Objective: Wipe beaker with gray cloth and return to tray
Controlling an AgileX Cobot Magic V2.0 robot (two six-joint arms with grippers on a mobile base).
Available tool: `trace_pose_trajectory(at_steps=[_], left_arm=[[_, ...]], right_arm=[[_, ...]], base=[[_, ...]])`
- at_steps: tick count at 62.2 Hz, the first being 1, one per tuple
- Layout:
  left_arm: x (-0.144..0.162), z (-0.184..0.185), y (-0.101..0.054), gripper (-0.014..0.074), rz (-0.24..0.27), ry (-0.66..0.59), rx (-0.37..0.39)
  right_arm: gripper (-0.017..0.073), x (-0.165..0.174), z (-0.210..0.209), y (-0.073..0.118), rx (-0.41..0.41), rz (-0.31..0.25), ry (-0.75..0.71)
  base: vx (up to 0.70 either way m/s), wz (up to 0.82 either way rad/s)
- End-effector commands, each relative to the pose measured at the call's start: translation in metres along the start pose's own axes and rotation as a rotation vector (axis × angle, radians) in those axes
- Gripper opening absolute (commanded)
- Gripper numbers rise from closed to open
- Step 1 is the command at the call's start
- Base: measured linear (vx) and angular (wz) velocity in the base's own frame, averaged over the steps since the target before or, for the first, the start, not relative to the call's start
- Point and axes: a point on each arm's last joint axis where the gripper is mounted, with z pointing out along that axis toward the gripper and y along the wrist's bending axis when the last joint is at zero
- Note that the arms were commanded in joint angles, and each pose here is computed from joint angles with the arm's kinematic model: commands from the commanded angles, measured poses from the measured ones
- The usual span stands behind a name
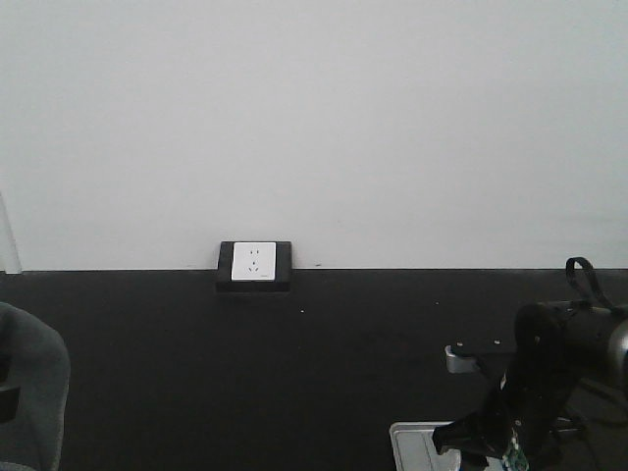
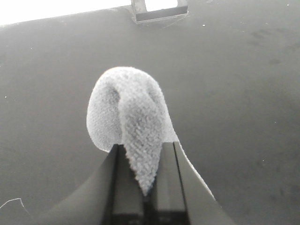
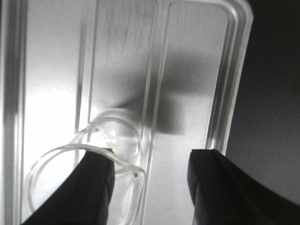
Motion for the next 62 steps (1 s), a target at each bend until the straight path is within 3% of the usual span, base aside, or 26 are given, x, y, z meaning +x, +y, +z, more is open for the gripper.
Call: trace_pose_trajectory(at_steps=[1, 14, 27, 36, 44, 53, 58, 62], left_arm=[[-0.016, -0.010, -0.002, 0.0000, -0.007, -0.122, 0.012], [-0.016, -0.010, -0.002, 0.0000, -0.007, -0.122, 0.012], [-0.016, -0.010, -0.002, 0.0000, -0.007, -0.122, 0.012], [-0.015, -0.010, -0.002, 0.0000, -0.007, -0.118, 0.012], [-0.016, -0.010, -0.002, 0.0000, -0.008, -0.120, 0.013], [-0.020, -0.011, -0.004, 0.0000, -0.042, -0.150, 0.039], [-0.027, -0.011, -0.009, 0.0000, -0.064, -0.170, 0.078], [-0.035, -0.008, -0.015, 0.0000, -0.067, -0.179, 0.127]], right_arm=[[0.0411, -0.006, -0.025, 0.001, -0.005, -0.002, -0.078], [0.0327, -0.006, -0.025, 0.001, -0.004, -0.015, -0.079], [0.0122, -0.004, -0.025, 0.004, -0.035, 0.006, -0.053], [-0.0016, -0.004, -0.025, 0.007, -0.063, -0.013, -0.055], [-0.0013, -0.005, -0.034, 0.008, -0.068, -0.024, -0.073], [-0.0012, -0.004, -0.074, 0.011, -0.085, -0.034, -0.211], [-0.0010, -0.001, -0.101, 0.022, -0.133, -0.050, -0.309], [-0.0011, 0.006, -0.125, 0.040, -0.179, -0.098, -0.395]], base=[[0.00, 0.00], [0.00, 0.00], [0.00, 0.00], [0.00, 0.00], [0.00, 0.00], [0.00, 0.00], [0.00, 0.00], [0.00, 0.00]])
